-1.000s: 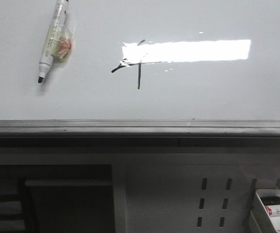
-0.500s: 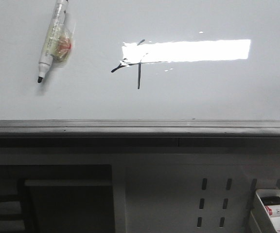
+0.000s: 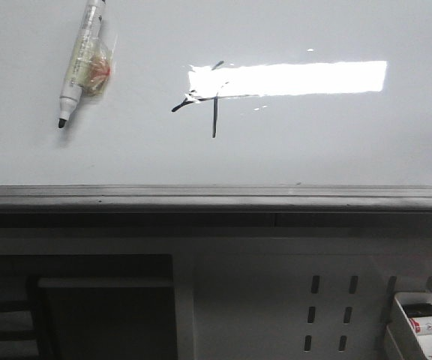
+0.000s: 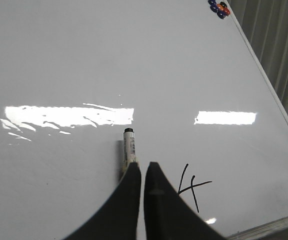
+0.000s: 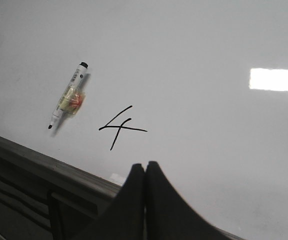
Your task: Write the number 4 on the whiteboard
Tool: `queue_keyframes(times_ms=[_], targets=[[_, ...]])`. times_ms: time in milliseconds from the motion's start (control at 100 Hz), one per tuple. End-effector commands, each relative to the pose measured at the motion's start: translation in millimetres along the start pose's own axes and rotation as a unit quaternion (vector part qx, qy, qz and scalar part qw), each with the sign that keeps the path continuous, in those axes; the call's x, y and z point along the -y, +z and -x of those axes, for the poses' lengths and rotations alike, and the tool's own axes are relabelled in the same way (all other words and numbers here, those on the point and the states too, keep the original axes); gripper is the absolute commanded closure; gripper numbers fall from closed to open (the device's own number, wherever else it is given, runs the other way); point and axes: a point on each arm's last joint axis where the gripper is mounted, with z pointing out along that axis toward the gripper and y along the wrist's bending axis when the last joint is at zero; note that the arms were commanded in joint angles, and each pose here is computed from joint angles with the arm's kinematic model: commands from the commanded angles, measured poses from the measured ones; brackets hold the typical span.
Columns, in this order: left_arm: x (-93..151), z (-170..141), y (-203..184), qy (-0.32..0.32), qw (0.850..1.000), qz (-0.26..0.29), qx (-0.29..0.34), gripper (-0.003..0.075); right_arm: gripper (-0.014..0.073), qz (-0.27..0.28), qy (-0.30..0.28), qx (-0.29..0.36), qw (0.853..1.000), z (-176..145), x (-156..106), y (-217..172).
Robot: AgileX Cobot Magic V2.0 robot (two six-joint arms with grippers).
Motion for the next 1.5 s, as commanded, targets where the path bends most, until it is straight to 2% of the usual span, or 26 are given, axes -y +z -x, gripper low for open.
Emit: queue_keyframes(times_ms=[0, 190, 360, 600, 1070, 1150, 1370, 1490], targets=[[1, 8, 1, 0.004, 1.0, 0.001, 0.009, 0.0741, 0.065, -0.022, 0.005, 0.025, 0.999, 11, 4, -1], [0, 7, 1, 0.012, 1.0, 0.003, 0.01, 0.0741, 0.065, -0.022, 0.005, 0.025, 0.999, 11, 4, -1], [-1, 11, 7, 0.11, 0.992, 0.046, 0.041, 0.0741, 0.065, -0.022, 0.005, 0.025, 0.999, 11, 4, -1], [-3, 1, 15, 0.183, 0.978, 0.1, -0.021, 0.0741, 0.065, -0.022, 0.005, 0.025, 0.999, 11, 4, -1], [-20, -51, -14, 0.164, 0.967, 0.197, -0.009, 0.0741, 0.065, -0.022, 0.005, 0.025, 0.999, 11, 4, -1], [-21, -56, -14, 0.163, 0.966, 0.198, -0.033, 0.0741, 0.065, -0.022, 0.005, 0.025, 0.999, 11, 4, -1], [-20, -52, -13, 0.181, 0.963, 0.197, -0.014, 0.0741, 0.065, -0.022, 0.005, 0.025, 0.999, 11, 4, -1], [-21, -54, -14, 0.161, 0.966, 0.2, -0.021, 0.0741, 0.065, -0.023, 0.005, 0.025, 0.999, 11, 4, -1]])
